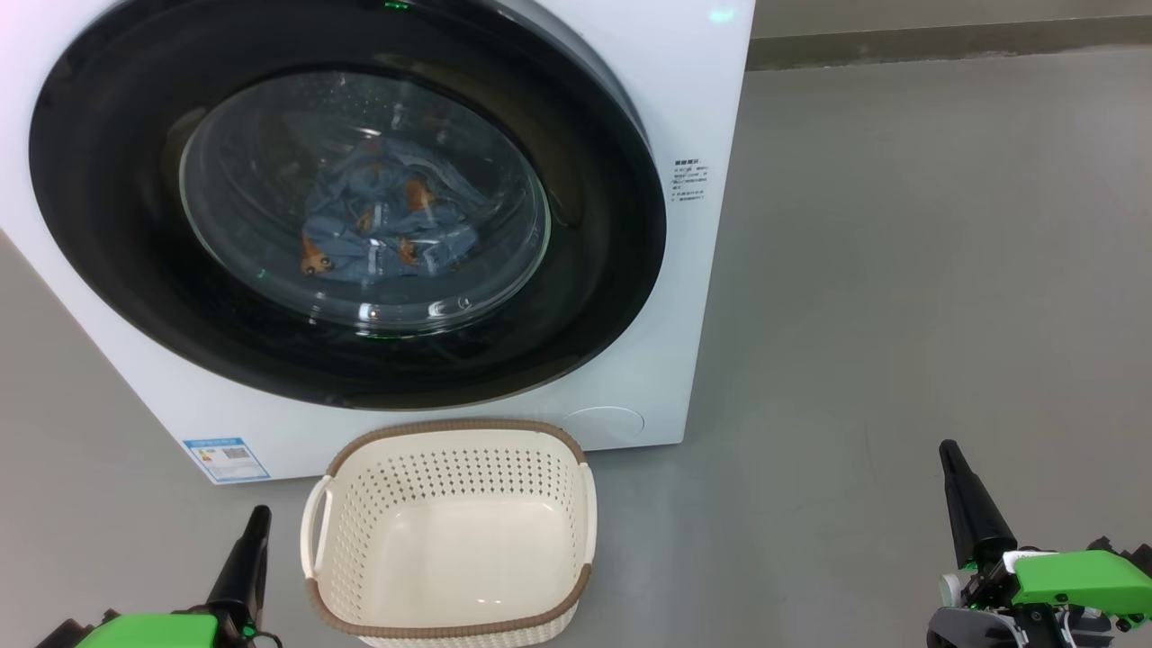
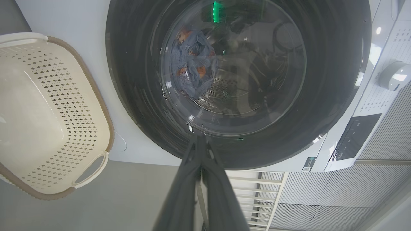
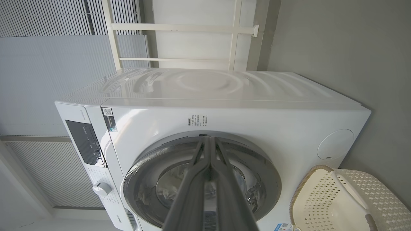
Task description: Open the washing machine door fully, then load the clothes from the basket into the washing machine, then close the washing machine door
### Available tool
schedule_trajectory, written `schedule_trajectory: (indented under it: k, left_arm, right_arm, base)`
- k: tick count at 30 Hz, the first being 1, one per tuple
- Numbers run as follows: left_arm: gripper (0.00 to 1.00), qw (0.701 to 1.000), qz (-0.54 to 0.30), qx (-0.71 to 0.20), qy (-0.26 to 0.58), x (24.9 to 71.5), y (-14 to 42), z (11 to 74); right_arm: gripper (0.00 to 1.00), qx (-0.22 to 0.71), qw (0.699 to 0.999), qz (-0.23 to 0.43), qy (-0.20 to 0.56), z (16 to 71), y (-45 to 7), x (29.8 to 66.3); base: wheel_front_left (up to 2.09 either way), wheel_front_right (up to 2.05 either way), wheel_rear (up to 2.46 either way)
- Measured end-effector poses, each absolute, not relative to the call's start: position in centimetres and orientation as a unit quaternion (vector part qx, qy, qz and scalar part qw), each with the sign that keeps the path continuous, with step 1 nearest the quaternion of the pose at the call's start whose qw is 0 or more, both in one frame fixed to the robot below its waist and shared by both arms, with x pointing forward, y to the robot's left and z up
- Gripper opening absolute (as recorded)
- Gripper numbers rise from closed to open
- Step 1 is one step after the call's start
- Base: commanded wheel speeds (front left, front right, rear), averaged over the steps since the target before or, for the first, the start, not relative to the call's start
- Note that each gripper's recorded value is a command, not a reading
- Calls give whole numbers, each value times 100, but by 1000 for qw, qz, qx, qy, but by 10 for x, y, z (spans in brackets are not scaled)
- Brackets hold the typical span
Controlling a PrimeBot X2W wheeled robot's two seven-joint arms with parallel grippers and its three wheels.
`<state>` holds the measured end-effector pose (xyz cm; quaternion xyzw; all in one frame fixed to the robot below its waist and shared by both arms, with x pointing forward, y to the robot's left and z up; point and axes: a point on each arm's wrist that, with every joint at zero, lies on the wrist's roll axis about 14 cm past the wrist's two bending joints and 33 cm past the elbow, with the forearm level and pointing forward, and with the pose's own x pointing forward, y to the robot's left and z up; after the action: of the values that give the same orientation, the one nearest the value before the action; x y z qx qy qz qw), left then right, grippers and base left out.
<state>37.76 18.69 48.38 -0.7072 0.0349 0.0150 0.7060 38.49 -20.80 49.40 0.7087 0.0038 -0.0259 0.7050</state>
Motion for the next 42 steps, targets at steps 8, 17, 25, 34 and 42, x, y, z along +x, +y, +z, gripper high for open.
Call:
schedule_trajectory:
  k: [8, 17, 25, 34, 42]
  left_arm:
    - [0, 706, 15, -707, 35, 378, 187, 484]
    - [0, 706, 15, -707, 35, 378, 187, 484]
    - [0, 706, 15, -707, 35, 378, 187, 484]
    - [0, 706, 15, -708, 35, 378, 187, 484]
    - [0, 705, 15, -708, 34, 378, 187, 484]
  right_arm:
    - [0, 709, 705, -26, 4, 494, -208, 385]
    - [0, 709, 705, -26, 4, 494, -208, 385]
    - [0, 709, 705, -26, 4, 494, -208, 385]
    - [0, 709, 705, -26, 4, 494, -208, 385]
    - [0, 709, 705, -26, 4, 494, -208, 385]
  base:
    - [0, 0, 0]
    - [0, 0, 0]
    - [0, 0, 0]
    - [0, 0, 0]
    - [0, 0, 0]
